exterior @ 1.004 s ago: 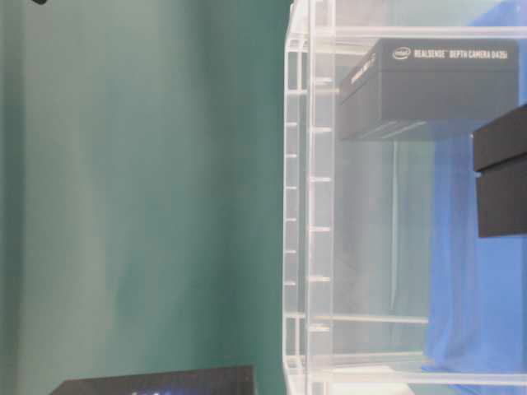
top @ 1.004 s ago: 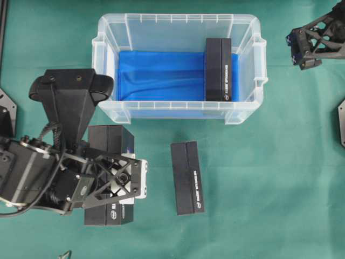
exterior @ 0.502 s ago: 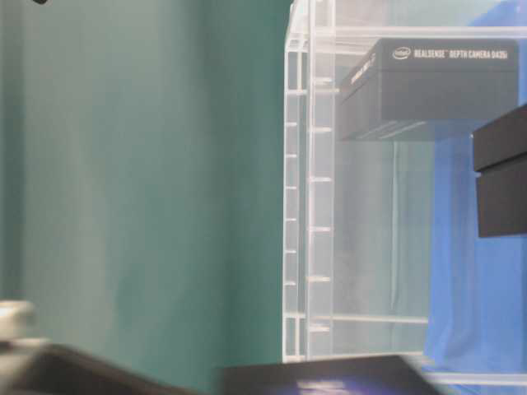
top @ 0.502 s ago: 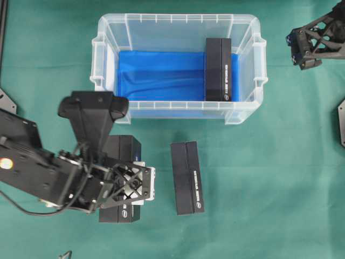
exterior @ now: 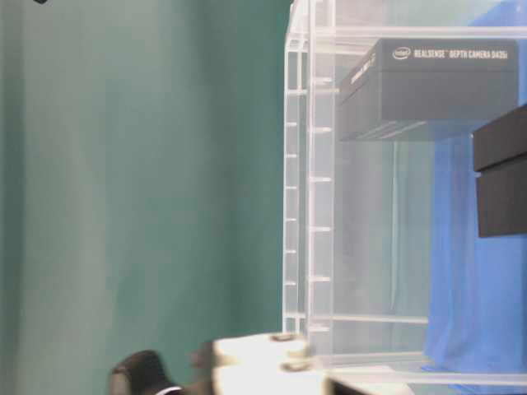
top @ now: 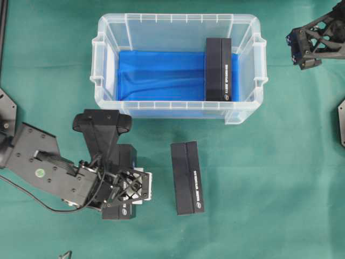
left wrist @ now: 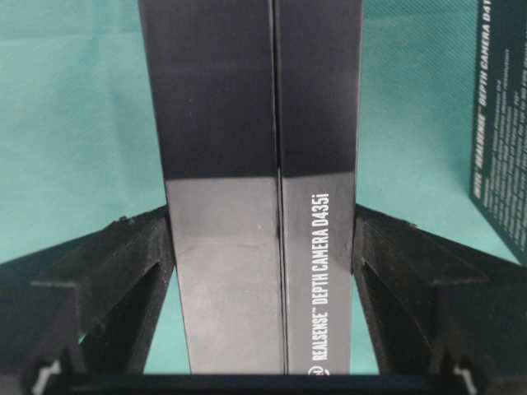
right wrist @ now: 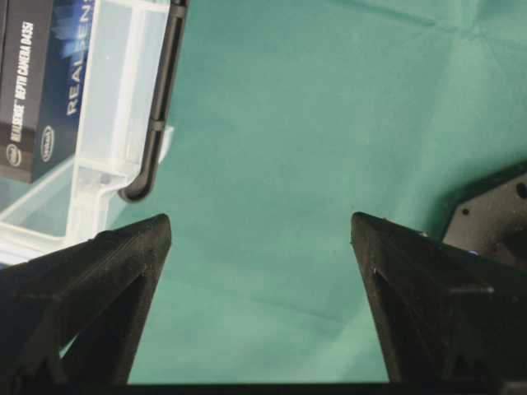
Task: Take out the box from the case.
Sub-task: 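Carry the box toward the front-left of the case and lower it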
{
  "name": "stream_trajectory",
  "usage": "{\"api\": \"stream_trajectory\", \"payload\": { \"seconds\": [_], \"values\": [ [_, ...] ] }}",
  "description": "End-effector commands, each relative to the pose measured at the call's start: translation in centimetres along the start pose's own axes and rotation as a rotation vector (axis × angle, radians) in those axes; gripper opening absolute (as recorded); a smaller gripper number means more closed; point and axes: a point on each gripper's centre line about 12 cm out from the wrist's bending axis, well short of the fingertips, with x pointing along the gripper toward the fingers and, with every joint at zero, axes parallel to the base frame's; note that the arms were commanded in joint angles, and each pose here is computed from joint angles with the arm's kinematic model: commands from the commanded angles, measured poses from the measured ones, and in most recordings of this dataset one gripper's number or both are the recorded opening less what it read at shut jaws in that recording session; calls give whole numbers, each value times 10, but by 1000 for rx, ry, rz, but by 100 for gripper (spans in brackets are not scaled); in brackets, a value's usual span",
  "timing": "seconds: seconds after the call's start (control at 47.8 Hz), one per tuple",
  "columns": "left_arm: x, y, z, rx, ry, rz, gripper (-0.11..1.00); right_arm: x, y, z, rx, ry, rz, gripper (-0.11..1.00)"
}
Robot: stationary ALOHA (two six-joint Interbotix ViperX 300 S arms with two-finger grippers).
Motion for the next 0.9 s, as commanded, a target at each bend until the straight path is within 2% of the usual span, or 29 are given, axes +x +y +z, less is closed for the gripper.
{"api": "stream_trajectory", "payload": {
  "seconds": [0.0, 0.314, 0.523, 0.795, 0.816, 0.879],
  "values": [
    [-3, -3, -2, -1, 13, -33, 72, -5, -1, 0, 2, -7, 16, 89],
    [3, 3, 0, 6, 9, -23, 72, -5, 0, 0, 2, -6, 18, 89],
    [5, 1, -1, 9, 33, -80, 72, -5, 0, 0, 2, -6, 18, 89],
    [4, 2, -2, 3, 44, -90, 73, -5, 0, 0, 1, -8, 15, 89],
    [3, 1, -2, 2, 46, -91, 74, -5, 0, 0, 2, -7, 17, 89],
    [3, 1, -3, 2, 47, -92, 88, -5, -1, 0, 1, -8, 15, 89]
  ]
}}
